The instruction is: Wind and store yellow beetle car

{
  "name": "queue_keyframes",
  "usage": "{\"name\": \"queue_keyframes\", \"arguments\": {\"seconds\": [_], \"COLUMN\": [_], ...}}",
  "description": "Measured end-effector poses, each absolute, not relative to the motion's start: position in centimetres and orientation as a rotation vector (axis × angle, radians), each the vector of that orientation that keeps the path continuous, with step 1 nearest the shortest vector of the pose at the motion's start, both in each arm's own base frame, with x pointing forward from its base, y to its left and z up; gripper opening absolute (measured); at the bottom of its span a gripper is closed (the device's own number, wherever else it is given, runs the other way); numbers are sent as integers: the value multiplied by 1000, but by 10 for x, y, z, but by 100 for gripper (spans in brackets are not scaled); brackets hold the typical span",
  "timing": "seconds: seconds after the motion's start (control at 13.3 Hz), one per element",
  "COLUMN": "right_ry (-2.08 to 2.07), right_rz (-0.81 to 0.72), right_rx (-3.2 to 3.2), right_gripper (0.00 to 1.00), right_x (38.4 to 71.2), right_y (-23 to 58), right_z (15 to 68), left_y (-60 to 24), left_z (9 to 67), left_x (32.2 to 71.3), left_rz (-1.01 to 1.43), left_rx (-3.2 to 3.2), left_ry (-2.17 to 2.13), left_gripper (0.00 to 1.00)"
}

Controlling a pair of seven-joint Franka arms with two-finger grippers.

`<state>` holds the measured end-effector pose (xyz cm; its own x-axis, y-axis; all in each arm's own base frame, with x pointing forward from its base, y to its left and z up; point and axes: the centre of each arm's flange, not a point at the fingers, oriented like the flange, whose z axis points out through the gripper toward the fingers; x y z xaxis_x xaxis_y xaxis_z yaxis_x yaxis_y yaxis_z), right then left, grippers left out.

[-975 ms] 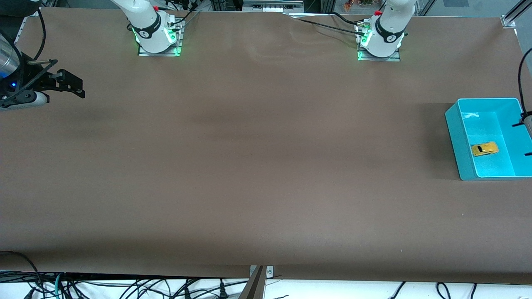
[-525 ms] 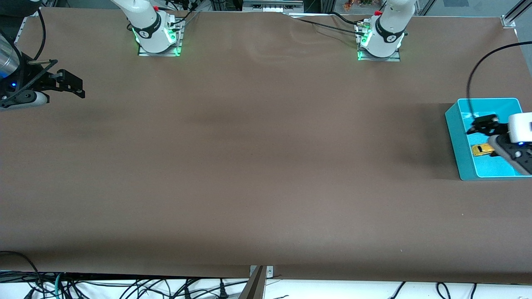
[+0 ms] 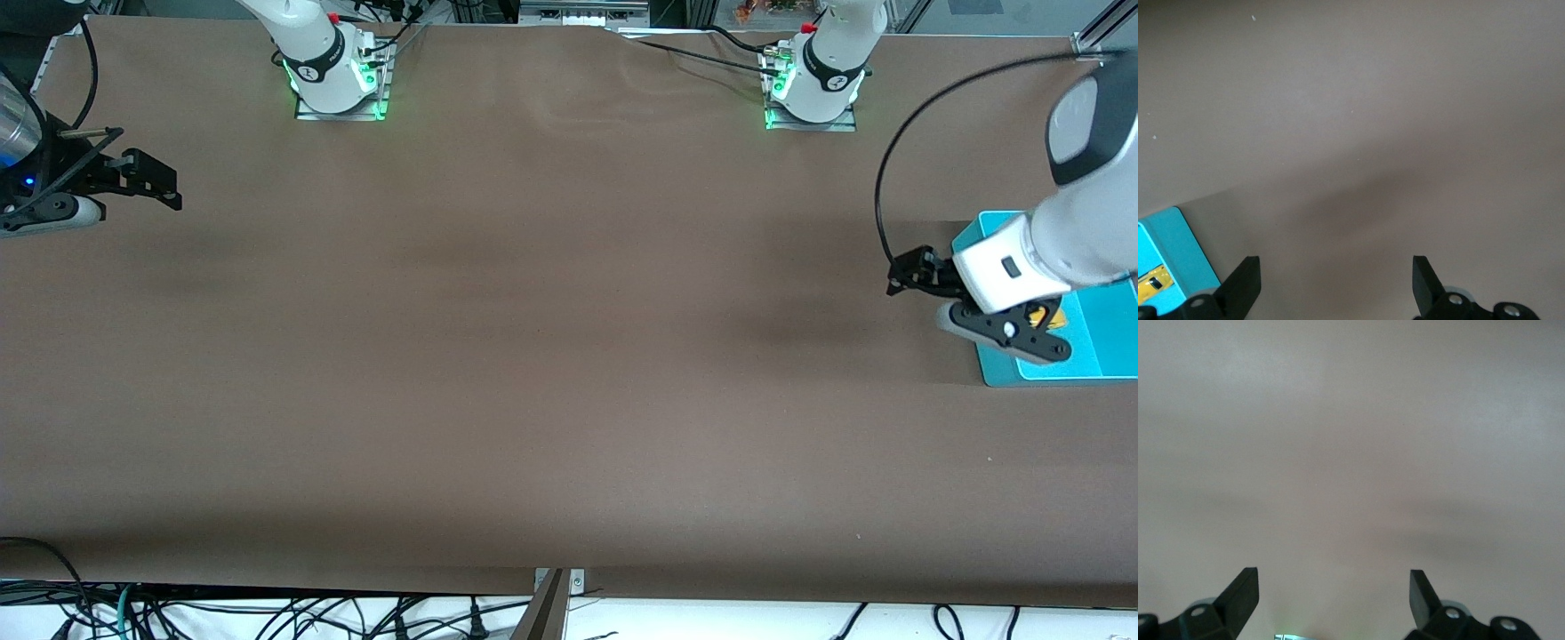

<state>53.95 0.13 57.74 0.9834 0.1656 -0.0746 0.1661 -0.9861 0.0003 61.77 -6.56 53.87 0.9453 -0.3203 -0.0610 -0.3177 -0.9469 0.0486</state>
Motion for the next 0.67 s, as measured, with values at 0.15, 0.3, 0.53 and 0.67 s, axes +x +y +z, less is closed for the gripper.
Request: {"name": "queue_keyframes", "arguments": {"seconds": [0.15,0.3,0.53,0.67], "right_ry": [261,261,260,260], "right_rz": [-117,-117,-117,-117], "right_rx": [3122,3122,3122,3122], "right_gripper": [100,100,100,100], "right_x": [539,539,539,539], "right_y": [1,1,1,1], "right_z": [577,577,577,577], "left_y": [-70,-53,-27,-44], "left_z": [564,573,550,552], "left_x": [600,586,576,569], "left_rz": [-70,-45,19,22], "left_rx": [3131,3145,3137,3138], "left_ry": [-415,-194,-19,-36], "left_gripper": [100,100,100,100]}}
